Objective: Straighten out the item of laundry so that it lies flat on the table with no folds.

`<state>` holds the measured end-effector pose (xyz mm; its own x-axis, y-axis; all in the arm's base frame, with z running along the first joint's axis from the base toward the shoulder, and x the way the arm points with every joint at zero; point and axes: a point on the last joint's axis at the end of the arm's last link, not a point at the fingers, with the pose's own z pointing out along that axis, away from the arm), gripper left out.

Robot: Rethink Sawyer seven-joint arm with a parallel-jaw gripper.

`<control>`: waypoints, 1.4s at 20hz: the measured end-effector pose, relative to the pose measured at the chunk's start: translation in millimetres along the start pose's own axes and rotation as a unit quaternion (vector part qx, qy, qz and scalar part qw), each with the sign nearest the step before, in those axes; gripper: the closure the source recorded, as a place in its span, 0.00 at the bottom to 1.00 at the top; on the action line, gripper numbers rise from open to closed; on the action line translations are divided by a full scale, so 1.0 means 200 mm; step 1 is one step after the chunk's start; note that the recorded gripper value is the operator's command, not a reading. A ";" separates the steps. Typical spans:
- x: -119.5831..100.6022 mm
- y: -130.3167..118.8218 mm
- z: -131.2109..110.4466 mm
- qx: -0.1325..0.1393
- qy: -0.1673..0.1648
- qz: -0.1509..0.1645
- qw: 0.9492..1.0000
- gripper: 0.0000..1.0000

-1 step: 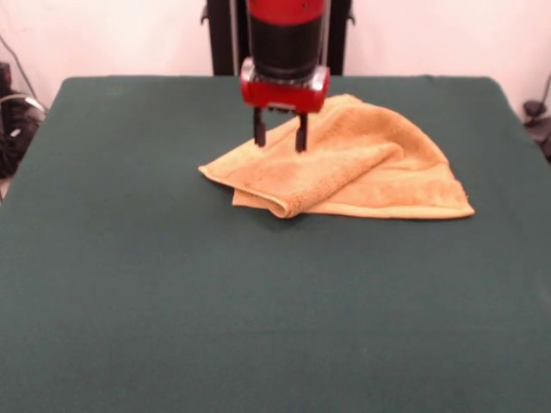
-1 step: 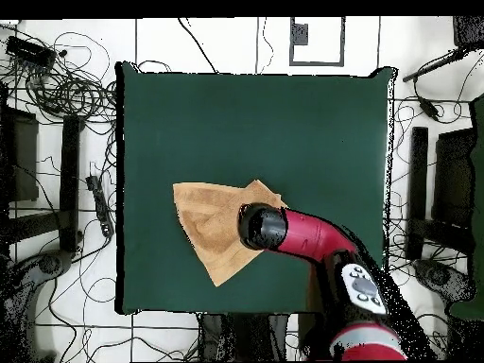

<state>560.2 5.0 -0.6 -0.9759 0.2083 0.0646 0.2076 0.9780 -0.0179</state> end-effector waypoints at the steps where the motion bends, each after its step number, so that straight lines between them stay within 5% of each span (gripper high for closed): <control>1: 0.00 0.00 0.03 0.000 0.002 -0.003 1.000 0.00; 9: -0.03 0.01 0.18 0.003 0.006 -0.031 0.999 0.00; 28: -0.04 0.01 0.18 0.009 0.004 -0.047 0.999 0.00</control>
<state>565.8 5.5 -36.3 -0.9904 0.1156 0.0757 0.1137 0.9931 -0.0292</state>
